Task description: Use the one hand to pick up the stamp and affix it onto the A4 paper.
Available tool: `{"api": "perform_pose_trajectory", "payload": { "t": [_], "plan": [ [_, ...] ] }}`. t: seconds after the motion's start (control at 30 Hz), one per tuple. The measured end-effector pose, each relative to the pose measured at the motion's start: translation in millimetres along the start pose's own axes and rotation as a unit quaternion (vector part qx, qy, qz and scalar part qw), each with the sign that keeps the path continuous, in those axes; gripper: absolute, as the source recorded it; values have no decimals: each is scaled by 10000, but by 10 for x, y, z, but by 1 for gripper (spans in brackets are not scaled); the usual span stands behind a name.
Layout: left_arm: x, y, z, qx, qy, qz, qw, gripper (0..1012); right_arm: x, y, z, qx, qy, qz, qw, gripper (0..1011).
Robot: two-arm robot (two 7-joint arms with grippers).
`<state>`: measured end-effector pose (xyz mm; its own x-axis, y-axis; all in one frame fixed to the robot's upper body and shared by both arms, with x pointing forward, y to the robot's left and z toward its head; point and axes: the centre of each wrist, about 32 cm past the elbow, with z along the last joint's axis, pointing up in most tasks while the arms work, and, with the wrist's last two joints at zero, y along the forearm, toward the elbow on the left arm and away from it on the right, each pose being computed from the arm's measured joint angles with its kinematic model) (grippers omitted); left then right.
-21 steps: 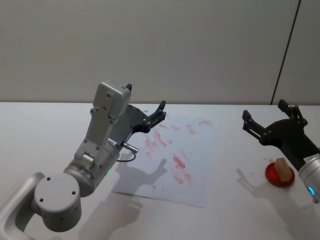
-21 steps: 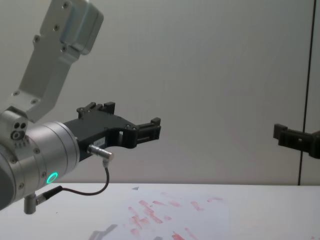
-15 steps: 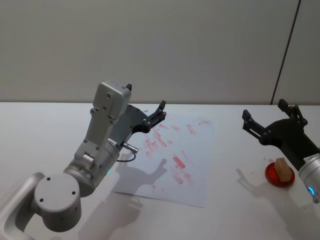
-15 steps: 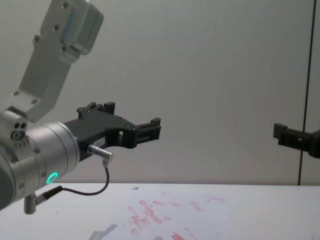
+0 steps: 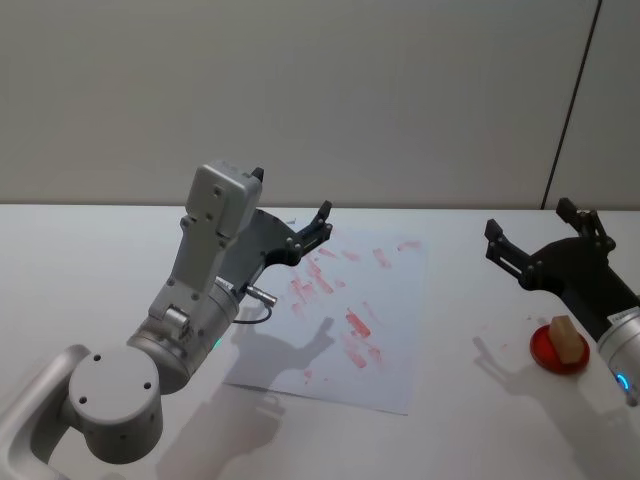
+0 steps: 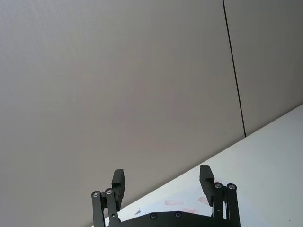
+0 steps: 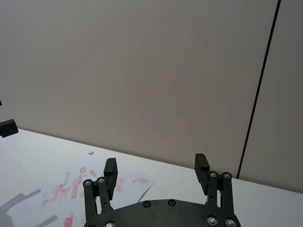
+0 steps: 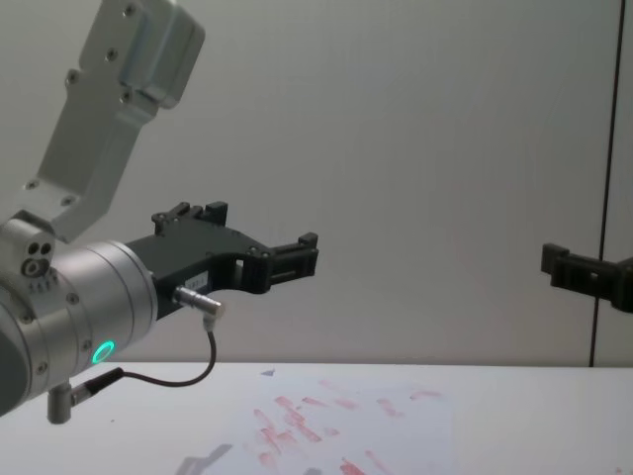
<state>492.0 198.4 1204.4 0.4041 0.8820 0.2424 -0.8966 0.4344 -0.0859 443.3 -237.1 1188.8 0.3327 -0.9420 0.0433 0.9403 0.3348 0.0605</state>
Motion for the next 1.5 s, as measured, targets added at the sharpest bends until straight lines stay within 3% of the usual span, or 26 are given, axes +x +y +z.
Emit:
{"api": "perform_pose_trajectory", "payload": {
  "t": [0.77, 1.03, 1.27, 1.5],
  "plan": [
    [0, 0, 0, 0, 0, 0, 10000, 1003, 47, 1, 17, 66, 103, -9, 9999, 1001],
    [0, 0, 0, 0, 0, 0, 10000, 1003, 106, -106, 41, 59, 250, -97, 9996, 1001],
    [0, 0, 0, 0, 0, 0, 10000, 1003, 113, -243, 43, -117, 398, -223, 9989, 1001],
    [0, 0, 0, 0, 0, 0, 10000, 1003, 88, -373, 13, -495, 477, -357, 9970, 1001]
  ]
}}
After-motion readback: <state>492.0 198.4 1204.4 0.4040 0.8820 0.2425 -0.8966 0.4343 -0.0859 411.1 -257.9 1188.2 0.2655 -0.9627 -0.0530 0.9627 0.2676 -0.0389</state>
